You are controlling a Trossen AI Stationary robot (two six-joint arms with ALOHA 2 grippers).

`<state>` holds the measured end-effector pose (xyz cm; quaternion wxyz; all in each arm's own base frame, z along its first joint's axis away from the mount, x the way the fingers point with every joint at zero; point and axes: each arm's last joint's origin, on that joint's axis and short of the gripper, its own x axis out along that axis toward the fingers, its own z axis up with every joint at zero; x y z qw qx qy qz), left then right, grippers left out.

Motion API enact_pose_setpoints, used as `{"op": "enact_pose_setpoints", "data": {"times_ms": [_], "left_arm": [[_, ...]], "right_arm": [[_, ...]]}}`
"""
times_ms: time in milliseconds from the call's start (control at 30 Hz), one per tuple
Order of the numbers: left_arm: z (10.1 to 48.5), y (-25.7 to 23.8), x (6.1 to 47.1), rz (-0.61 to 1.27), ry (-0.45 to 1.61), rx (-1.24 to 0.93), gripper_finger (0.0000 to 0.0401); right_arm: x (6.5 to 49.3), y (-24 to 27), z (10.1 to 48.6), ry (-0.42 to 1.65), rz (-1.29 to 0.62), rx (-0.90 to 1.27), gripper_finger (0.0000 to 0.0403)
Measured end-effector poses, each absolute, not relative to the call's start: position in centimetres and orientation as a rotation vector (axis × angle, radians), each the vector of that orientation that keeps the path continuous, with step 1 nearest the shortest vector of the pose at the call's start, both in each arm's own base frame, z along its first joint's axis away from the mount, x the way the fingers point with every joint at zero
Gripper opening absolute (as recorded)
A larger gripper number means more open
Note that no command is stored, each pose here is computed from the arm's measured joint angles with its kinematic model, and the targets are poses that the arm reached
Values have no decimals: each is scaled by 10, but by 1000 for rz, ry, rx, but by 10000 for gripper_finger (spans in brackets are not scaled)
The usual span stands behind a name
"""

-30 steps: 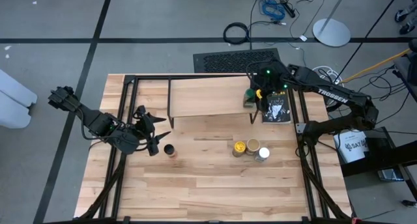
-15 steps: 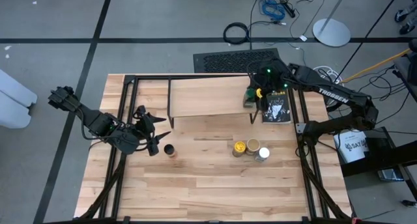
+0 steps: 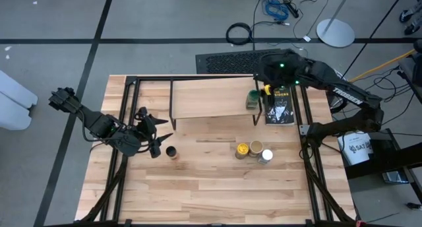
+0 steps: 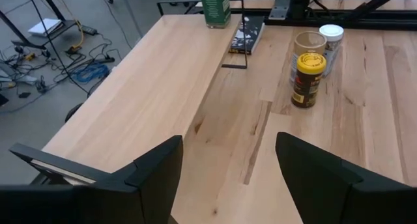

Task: Shelf spices
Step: Put the orange seasoning bottle on the shelf

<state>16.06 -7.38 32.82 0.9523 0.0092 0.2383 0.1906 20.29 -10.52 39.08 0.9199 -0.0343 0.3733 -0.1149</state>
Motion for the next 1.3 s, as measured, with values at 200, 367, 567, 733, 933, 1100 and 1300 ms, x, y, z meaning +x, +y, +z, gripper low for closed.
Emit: {"op": "enact_pose_setpoints", "data": {"times_ms": [200,367,567,733,933,1100,1300], "left_arm": [[328,-75,161,374,488,-40,255],[327,-76,161,340,505,-85,255],[327,-76,161,343,505,-182,255],[321,-79,164,353,543,-223,255],[291,-88,176,425,747,-186,255],[279,-105,196,360,772,-190,264],[260,-112,205,376,875,-162,321]], "right_arm": [[190,-80,419,659,-213,-43,281],[186,-45,424,629,-131,54,281],[204,5,403,705,-84,52,281],[211,38,377,752,-126,-4,281],[208,65,359,770,-102,-17,281],[205,78,358,773,-51,-27,281],[199,91,358,772,0,-18,281]]}}
